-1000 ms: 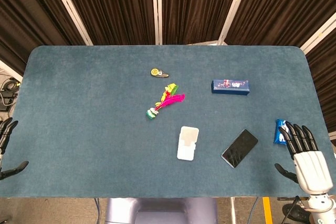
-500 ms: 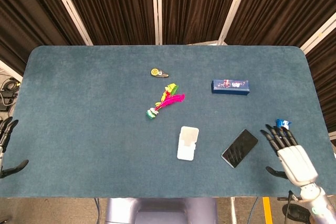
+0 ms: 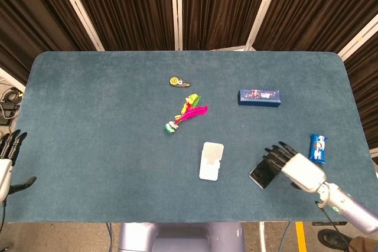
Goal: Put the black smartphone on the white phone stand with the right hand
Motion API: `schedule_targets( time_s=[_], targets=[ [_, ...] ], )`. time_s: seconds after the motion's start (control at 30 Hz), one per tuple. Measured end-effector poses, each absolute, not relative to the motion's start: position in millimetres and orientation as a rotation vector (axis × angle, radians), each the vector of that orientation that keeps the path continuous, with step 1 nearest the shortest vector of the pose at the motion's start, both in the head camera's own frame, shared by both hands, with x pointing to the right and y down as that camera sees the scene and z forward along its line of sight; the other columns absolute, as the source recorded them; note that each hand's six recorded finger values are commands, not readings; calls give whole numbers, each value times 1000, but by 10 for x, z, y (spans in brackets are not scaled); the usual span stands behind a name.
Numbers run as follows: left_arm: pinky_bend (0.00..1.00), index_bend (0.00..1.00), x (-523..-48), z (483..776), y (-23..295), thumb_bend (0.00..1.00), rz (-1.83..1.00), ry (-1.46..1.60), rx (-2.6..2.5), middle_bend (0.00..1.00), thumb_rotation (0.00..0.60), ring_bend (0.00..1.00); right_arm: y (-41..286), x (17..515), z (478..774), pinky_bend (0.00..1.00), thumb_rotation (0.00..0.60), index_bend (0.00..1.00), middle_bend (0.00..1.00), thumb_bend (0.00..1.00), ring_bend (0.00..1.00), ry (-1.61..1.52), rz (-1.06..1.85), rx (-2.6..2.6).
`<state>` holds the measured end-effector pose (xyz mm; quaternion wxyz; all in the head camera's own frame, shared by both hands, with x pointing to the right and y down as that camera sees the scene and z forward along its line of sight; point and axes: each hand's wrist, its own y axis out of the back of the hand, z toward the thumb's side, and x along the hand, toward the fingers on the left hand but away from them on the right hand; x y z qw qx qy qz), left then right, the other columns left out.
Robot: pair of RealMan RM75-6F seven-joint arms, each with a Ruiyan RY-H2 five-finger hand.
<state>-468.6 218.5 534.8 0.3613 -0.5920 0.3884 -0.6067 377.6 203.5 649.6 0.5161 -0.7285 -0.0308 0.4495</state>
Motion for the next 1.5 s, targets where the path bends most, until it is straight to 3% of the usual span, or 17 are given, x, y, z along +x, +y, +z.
schedule_targets(
  time_s=[0.53,1.27,1.43,1.5],
  targets=[
    [0,0,-4697,5437,2164,0,-1594,976,-1517,0,600,0,2095,3548,6815,19,600,50,88,0,0,147,891,-1736],
    [0,0,-4700,5513,2147,0,-1619,955,-1506,0,600,0,1995,3636,7071,25,600,61,100,0,2,319,936,-1648],
    [0,0,-4697,5531,2147,0,-1625,949,-1503,0,600,0,1971,3678,7125,68,600,123,154,3,47,332,956,-1651],
    [0,0,-4695,5540,2146,0,-1628,946,-1503,0,600,0,1969,3690,7139,129,600,199,216,35,106,339,958,-1647]
  ],
)
